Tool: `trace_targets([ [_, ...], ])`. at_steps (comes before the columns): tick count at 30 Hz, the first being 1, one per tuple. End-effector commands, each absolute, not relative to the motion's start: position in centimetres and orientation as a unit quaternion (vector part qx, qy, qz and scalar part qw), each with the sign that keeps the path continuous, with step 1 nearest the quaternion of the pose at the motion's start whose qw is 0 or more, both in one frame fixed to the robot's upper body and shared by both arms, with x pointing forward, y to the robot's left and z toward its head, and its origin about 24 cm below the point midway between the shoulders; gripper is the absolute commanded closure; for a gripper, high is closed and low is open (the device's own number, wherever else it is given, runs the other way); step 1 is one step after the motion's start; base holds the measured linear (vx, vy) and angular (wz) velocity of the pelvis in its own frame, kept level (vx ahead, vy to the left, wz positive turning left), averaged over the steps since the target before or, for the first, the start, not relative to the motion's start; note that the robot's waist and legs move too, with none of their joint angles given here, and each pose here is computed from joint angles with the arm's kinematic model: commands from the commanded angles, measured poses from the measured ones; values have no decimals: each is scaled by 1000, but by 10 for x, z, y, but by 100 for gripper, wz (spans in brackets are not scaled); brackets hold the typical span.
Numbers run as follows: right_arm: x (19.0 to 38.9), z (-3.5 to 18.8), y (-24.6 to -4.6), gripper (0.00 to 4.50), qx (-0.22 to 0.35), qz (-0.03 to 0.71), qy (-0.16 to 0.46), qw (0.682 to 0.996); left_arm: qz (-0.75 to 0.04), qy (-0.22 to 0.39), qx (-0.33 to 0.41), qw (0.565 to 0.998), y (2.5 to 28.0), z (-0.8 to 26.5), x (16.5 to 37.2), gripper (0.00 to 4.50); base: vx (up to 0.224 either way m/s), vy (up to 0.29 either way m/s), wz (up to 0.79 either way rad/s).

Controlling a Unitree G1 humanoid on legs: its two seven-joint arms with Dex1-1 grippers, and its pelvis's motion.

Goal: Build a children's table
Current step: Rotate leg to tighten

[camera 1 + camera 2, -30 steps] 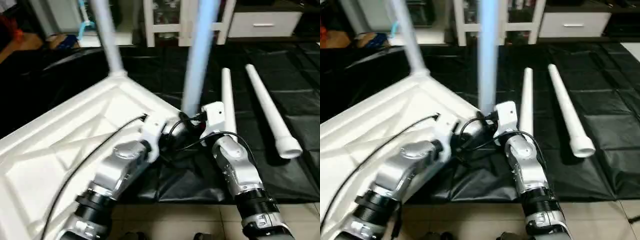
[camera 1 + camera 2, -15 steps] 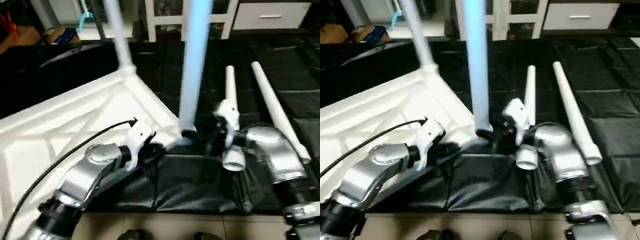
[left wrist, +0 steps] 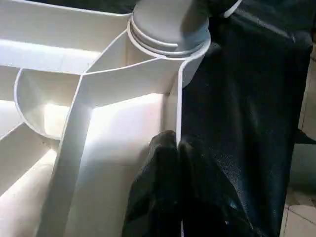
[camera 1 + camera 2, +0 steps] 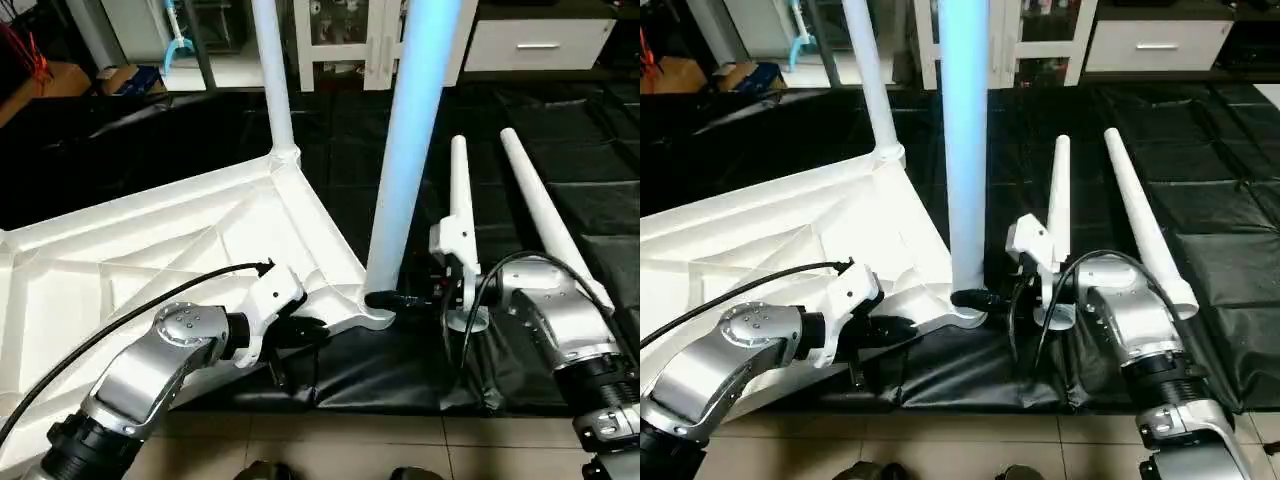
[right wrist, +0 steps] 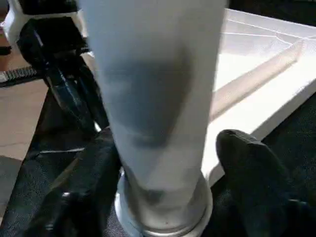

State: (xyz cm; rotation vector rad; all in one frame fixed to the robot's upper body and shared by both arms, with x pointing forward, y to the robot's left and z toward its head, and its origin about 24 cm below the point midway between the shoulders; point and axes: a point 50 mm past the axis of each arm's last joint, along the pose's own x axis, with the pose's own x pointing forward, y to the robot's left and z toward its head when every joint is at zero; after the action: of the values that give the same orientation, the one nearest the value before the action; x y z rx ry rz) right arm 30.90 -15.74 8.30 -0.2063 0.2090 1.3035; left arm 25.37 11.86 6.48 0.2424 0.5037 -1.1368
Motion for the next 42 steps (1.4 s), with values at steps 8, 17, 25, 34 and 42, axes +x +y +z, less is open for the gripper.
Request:
trace_targets([
  [8, 309, 74, -159, 219, -94, 595, 105, 792, -558, 300, 99, 767, 114, 41, 237, 450, 0, 0, 0],
  [17, 309, 66, -160, 257, -67, 572, 104, 811, -545, 298, 99, 777, 114, 41, 240, 450, 0, 0, 0],
  [25, 320, 47, -150, 257, -69, 452, 126, 880, -454, 274, 94, 842, 109, 43, 268, 450, 0, 0, 0],
  [34, 337, 37, -105, 260, -95, 213, 102, 967, -302, 223, 64, 925, 85, 47, 311, 450, -18, 3, -2],
  [42, 335, 53, -71, 261, -7, 250, 38, 968, -287, 215, 74, 931, 81, 48, 315, 450, 0, 0, 0],
])
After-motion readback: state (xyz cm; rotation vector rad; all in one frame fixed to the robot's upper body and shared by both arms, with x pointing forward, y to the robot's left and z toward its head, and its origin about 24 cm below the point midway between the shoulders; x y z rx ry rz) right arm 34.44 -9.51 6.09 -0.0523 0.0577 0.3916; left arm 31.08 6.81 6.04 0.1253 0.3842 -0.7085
